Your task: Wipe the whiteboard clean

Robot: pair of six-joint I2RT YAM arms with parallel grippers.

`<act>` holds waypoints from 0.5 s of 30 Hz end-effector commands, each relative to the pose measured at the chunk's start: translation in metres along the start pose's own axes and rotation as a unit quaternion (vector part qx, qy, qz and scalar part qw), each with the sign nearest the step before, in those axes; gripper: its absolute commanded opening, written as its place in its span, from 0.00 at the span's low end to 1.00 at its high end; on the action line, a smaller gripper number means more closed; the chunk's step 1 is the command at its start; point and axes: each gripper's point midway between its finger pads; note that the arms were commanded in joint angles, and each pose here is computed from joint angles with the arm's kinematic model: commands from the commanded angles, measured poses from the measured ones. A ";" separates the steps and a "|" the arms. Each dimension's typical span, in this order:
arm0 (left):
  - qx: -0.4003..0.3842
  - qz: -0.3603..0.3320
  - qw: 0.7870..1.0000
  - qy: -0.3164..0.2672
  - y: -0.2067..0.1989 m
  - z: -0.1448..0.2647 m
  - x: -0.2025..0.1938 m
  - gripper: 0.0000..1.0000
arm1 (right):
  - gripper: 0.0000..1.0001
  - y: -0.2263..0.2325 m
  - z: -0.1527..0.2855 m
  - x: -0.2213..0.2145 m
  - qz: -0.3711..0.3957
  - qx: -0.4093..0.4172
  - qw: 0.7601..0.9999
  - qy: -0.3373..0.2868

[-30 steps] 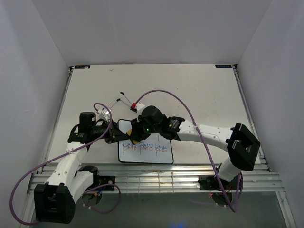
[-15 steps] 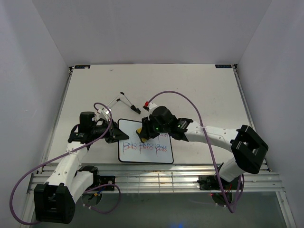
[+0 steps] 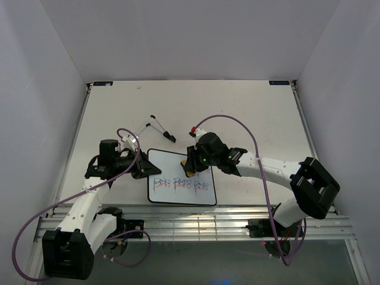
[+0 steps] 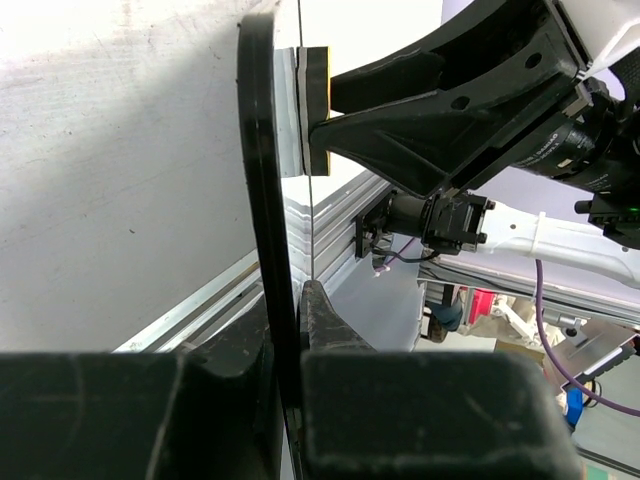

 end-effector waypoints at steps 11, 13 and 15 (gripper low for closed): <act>-0.065 -0.121 0.990 -0.036 -0.033 0.005 0.021 0.00 | 0.29 0.081 -0.015 -0.014 0.042 0.118 0.990 0.060; -0.066 -0.122 0.990 -0.036 -0.033 0.005 0.021 0.00 | 0.29 0.089 -0.016 -0.010 0.048 0.118 0.990 0.067; -0.067 -0.121 0.990 -0.035 -0.033 0.005 0.020 0.00 | 0.29 0.091 -0.022 -0.009 0.051 0.114 0.989 0.074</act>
Point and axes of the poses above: each gripper's point midway between its finger pads, its own z axis back along the fingers, its own y axis along the line the jaws close on, x = y × z, and after that the axes turned 10 degrees about -z, right-handed
